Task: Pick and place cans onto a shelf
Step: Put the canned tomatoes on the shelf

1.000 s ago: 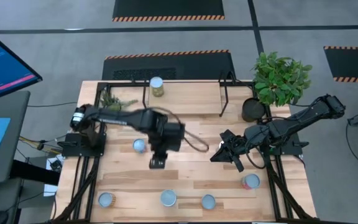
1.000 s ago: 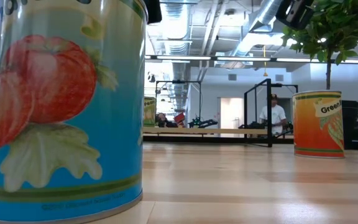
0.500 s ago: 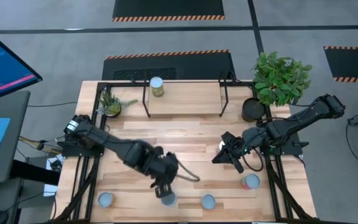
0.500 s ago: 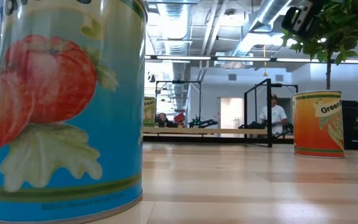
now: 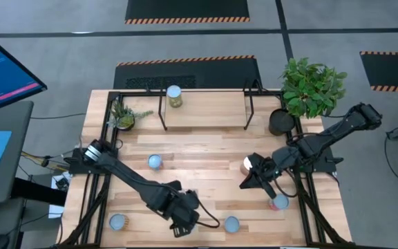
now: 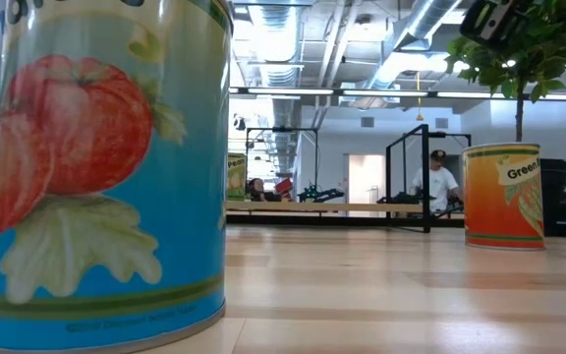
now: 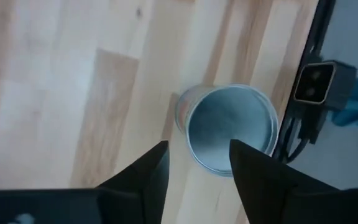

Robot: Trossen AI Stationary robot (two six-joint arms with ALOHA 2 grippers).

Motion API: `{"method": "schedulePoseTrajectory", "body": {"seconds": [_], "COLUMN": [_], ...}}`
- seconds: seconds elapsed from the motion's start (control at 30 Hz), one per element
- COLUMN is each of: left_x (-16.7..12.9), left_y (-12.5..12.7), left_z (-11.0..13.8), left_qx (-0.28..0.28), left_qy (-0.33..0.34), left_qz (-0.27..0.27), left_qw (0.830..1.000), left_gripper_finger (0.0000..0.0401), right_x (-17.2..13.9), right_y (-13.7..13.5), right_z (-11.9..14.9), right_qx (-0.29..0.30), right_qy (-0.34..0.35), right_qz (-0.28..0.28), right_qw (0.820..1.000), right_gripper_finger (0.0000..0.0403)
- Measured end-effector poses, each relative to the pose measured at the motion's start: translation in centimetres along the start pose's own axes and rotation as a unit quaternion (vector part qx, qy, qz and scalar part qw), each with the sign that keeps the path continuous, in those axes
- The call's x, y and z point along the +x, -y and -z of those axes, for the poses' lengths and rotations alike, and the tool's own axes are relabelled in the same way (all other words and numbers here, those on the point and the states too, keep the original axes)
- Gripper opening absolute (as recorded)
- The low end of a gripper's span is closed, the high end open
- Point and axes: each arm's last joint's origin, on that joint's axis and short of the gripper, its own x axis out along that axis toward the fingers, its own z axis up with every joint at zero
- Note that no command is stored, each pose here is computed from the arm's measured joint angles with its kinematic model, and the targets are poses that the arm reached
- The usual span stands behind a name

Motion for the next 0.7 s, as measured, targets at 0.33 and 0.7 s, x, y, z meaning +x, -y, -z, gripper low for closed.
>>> {"method": "schedulePoseTrajectory", "body": {"seconds": [0.33,0.7], "left_x": [1.8,2.8], "left_y": [0.0,0.0], "left_z": [0.1,0.2], "left_qx": [-0.031,-0.020], "left_qy": [-0.015,-0.022], "left_qz": [-0.031,-0.053], "left_qw": [0.999,0.998], "left_gripper_finger": [0.0158,0.0158], "right_x": [0.0,0.0], "right_y": [-0.4,-0.4], "right_z": [0.3,0.4], "right_qx": [-0.004,-0.005], "right_qy": [-0.007,-0.009], "right_qz": [-0.008,-0.006], "right_qw": [1.000,1.000], "right_gripper_finger": [0.0033,0.0033]}}
